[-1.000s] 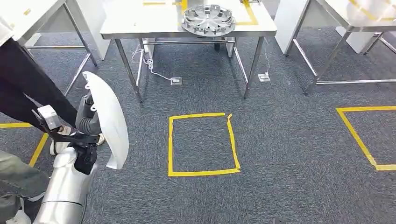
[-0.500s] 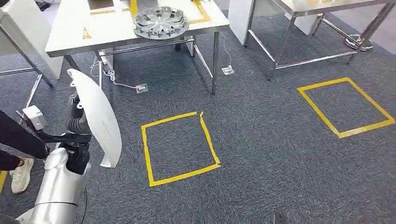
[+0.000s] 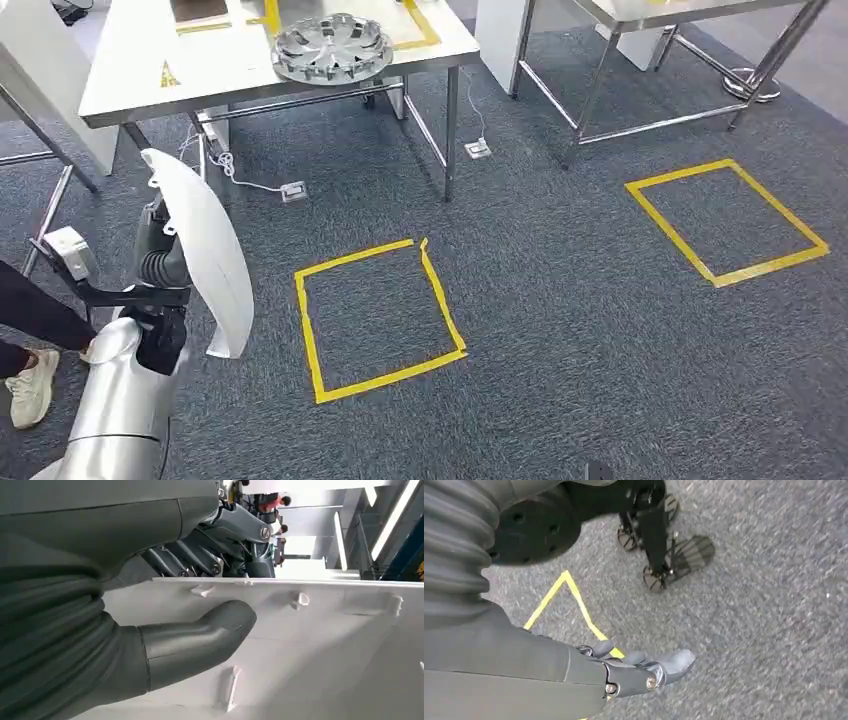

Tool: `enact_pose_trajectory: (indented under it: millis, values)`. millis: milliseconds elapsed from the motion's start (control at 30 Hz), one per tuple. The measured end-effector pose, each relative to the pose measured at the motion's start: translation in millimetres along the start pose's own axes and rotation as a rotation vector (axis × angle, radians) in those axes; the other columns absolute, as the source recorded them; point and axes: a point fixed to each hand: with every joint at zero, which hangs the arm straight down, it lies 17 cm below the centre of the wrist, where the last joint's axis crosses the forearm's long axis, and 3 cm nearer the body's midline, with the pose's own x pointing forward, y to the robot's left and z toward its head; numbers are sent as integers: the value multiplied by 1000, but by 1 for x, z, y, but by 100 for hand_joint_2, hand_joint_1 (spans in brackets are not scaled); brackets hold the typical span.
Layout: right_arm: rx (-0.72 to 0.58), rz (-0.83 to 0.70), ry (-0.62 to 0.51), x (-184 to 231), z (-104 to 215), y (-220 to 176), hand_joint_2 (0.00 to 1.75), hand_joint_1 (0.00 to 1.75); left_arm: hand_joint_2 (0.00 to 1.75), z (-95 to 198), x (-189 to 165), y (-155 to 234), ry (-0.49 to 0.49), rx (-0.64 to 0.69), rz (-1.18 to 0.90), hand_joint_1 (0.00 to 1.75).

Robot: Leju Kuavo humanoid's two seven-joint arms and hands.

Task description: Take the parts from the cabinet and place them on the table.

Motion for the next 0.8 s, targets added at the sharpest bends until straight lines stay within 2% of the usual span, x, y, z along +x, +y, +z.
enact_pose_trajectory:
  millis: [633,800]
  values:
    - [-3,-12,8,-1,0,0,175,0,175,-12,9,2,-29,10,12,175]
    - [-5,-10,13,-3,0,-1,175,0,175,-9,2,3,-5,14,24,175]
